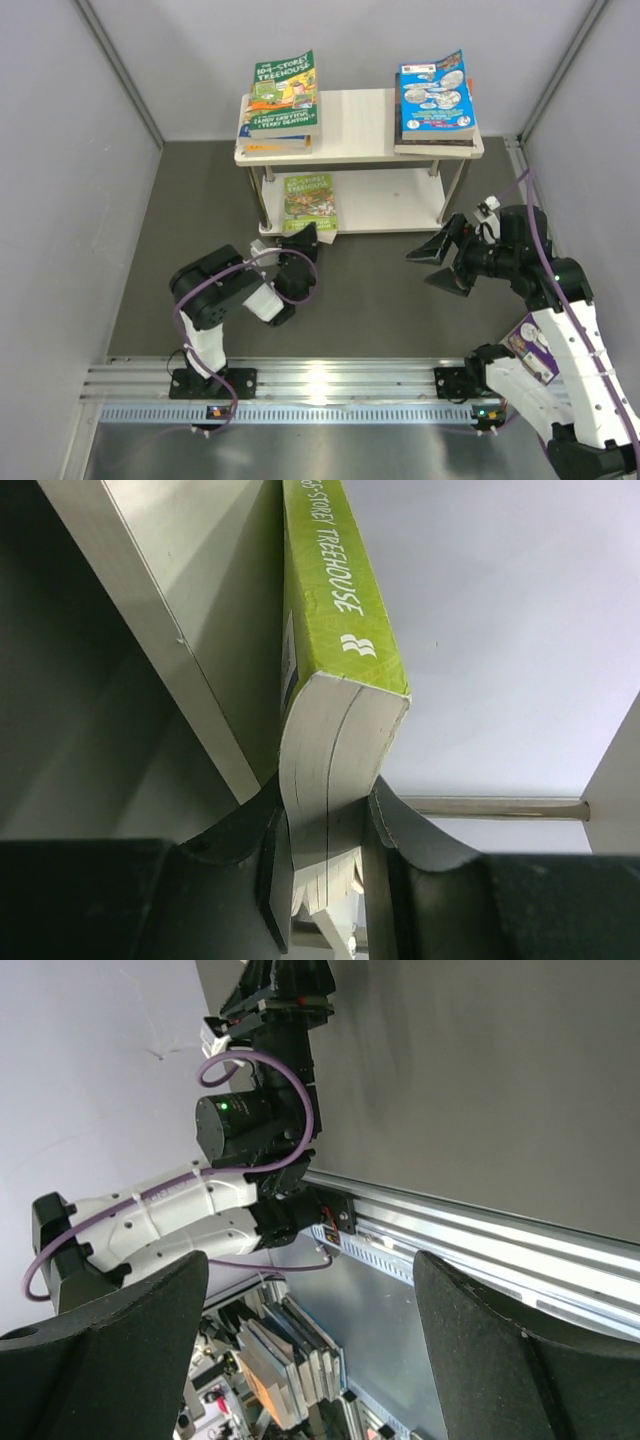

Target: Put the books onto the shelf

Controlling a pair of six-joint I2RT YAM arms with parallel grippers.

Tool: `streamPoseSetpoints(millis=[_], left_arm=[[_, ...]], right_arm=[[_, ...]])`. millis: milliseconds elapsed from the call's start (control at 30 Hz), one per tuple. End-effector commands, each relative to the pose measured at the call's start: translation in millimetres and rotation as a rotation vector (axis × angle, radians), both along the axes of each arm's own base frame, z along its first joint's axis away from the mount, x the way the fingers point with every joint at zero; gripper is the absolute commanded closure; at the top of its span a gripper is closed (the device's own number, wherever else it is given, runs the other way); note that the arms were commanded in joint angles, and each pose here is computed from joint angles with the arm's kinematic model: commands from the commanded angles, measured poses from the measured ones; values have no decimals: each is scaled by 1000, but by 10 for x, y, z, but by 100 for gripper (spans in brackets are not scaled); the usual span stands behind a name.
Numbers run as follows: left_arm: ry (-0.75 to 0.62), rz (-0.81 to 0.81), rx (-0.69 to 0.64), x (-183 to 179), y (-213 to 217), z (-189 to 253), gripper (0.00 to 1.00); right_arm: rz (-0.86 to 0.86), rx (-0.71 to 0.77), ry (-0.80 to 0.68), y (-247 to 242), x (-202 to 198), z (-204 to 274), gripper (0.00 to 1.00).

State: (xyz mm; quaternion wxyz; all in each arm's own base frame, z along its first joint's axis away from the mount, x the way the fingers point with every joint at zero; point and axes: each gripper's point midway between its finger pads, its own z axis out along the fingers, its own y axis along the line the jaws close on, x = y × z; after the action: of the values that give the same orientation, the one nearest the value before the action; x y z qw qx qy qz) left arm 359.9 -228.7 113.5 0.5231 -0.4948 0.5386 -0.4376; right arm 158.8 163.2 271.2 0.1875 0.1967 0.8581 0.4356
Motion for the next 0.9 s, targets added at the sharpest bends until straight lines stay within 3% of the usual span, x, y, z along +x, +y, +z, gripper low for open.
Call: streamPoseSetpoints(millis=[0, 367, 533, 633, 800, 833, 867], left_arm=[[-285, 40, -370, 35, 53, 864, 100], [-136, 196, -362, 187, 495, 486, 100], [-90, 72, -456, 295, 452, 311, 94], [-80, -59, -493, 376, 343, 281, 100], [-22, -231, -502, 364, 86, 152, 100], [0, -243, -497, 336, 73, 90, 98], [14, -245, -496, 325, 72, 54, 86]], right_arm=[[9, -16, -35, -22, 60, 69, 18], [-4, -31, 5, -40, 232, -52, 19], [-15, -32, 17, -55, 275, -93, 20], [-21, -29, 22, -58, 296, -121, 20], [-36, -15, 27, -52, 329, -146, 20], [-37, -14, 25, -52, 328, -147, 20], [-38, -13, 24, -52, 326, -153, 20]])
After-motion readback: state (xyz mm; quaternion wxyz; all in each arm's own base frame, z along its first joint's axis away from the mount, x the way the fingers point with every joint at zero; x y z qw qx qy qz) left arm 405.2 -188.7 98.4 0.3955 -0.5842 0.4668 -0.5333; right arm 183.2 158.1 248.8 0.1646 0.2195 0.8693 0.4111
